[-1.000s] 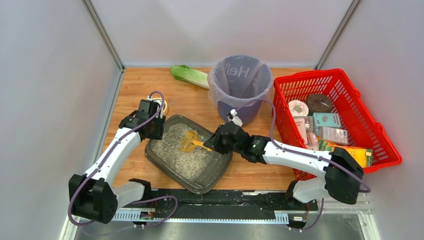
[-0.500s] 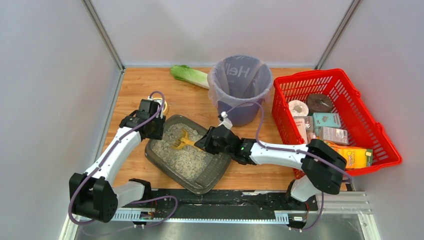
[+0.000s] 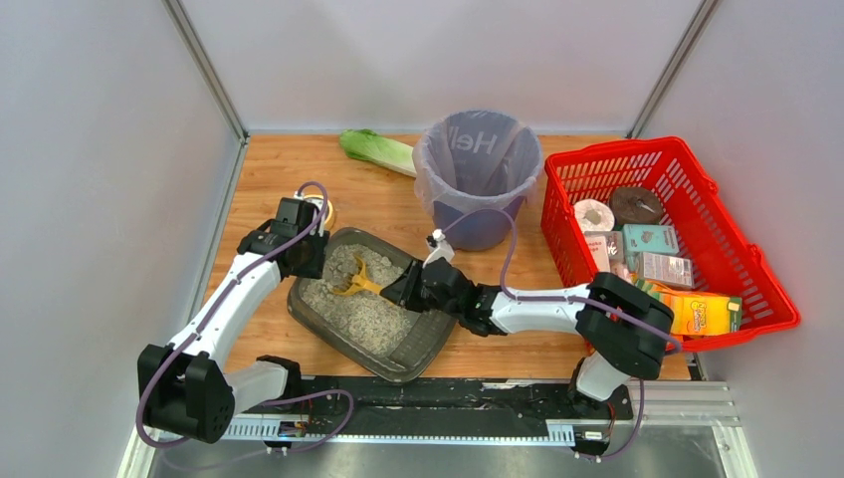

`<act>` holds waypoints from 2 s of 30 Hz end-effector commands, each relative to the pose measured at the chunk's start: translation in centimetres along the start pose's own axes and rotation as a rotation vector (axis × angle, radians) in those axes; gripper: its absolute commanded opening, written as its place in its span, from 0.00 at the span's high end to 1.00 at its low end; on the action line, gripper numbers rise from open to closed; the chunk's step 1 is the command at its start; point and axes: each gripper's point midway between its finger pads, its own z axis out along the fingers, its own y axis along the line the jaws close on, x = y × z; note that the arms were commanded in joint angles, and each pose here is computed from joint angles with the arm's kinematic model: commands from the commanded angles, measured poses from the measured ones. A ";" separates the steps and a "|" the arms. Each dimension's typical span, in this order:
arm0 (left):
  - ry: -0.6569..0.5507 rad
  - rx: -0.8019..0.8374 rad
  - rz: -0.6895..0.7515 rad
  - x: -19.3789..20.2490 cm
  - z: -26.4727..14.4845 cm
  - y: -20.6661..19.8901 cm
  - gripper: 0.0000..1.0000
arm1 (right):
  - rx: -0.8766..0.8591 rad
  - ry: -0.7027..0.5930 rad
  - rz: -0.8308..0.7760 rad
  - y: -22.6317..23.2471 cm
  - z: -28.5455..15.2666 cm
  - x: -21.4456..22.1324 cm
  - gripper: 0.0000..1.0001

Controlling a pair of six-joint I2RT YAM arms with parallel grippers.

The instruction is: Clean the litter box

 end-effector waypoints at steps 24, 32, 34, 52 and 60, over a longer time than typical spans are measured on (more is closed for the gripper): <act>-0.243 -0.016 -0.026 -3.6 -4.1 0.7 0.29 | -0.086 -0.010 0.046 -1.8 -8.8 0.2 1.00; -0.342 0.078 -0.054 -6.7 -6.0 -0.7 0.29 | -0.217 -0.019 0.132 -0.6 -10.7 -0.8 1.00; -0.386 0.097 -0.056 -8.1 -7.3 -0.9 0.29 | -0.302 -0.018 0.201 -0.3 -11.7 -1.1 1.00; -0.390 0.014 -0.027 -8.0 -6.2 0.4 0.29 | -0.469 -0.146 0.243 1.7 -16.7 -4.1 1.00; -0.399 0.002 -0.031 -7.7 -6.4 0.7 0.29 | -0.510 -0.164 0.293 1.8 -17.5 -4.5 1.00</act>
